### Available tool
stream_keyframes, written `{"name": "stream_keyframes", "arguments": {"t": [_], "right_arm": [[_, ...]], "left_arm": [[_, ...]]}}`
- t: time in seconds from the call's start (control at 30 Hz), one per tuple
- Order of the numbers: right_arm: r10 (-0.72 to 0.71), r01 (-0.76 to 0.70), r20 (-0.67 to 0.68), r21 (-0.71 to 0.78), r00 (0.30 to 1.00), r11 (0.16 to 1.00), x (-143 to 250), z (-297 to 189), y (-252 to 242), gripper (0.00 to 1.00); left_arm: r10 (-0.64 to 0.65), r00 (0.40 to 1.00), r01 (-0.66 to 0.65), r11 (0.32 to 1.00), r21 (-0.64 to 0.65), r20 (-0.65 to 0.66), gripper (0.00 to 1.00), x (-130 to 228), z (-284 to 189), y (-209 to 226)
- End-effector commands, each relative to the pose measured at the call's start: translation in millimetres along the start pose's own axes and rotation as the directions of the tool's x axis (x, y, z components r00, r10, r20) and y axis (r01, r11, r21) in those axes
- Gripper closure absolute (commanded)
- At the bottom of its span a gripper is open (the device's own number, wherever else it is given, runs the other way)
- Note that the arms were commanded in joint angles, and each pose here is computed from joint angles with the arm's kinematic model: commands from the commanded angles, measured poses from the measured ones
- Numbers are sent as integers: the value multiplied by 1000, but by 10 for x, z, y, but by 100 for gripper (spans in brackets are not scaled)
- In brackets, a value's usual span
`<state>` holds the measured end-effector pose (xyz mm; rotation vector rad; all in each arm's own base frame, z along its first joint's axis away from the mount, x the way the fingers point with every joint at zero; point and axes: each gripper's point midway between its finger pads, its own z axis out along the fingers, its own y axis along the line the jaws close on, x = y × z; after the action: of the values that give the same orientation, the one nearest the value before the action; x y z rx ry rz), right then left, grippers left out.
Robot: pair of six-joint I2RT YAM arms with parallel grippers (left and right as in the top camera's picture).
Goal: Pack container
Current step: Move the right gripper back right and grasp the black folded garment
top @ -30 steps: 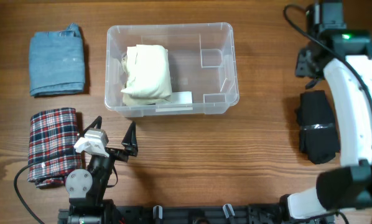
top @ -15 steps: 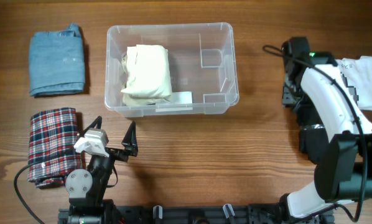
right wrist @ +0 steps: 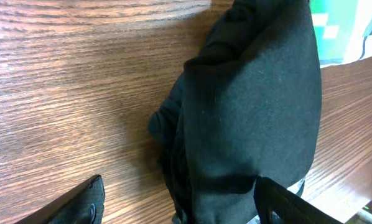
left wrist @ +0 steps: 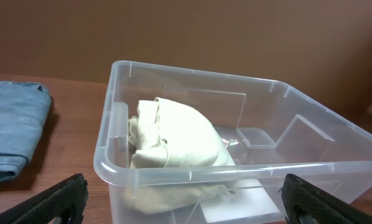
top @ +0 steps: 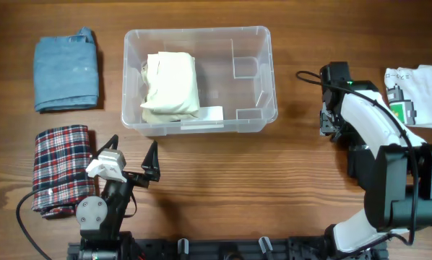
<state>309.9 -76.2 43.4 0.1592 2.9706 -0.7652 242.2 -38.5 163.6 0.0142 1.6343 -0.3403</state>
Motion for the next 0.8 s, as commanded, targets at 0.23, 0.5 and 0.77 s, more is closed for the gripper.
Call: {"name": "stream_keyframes", "arguments": {"t": [0.23,0.5,0.77], "right_arm": [[29,-25,-47,80,998,996,308,431,-64,9],[54,-53,55,-17,997,998,48,480,84,26],[106,-50,233,-233,967,971,-442,364,422,59]], "left_arm": [[20,1000,-20,1000,8,-1,0,18,-1,-6],[20,1000,-20,1000,8,-1,0,17,-1,-5],[20,1000,-20,1000,8,-1,0,18,-1,-6]]}}
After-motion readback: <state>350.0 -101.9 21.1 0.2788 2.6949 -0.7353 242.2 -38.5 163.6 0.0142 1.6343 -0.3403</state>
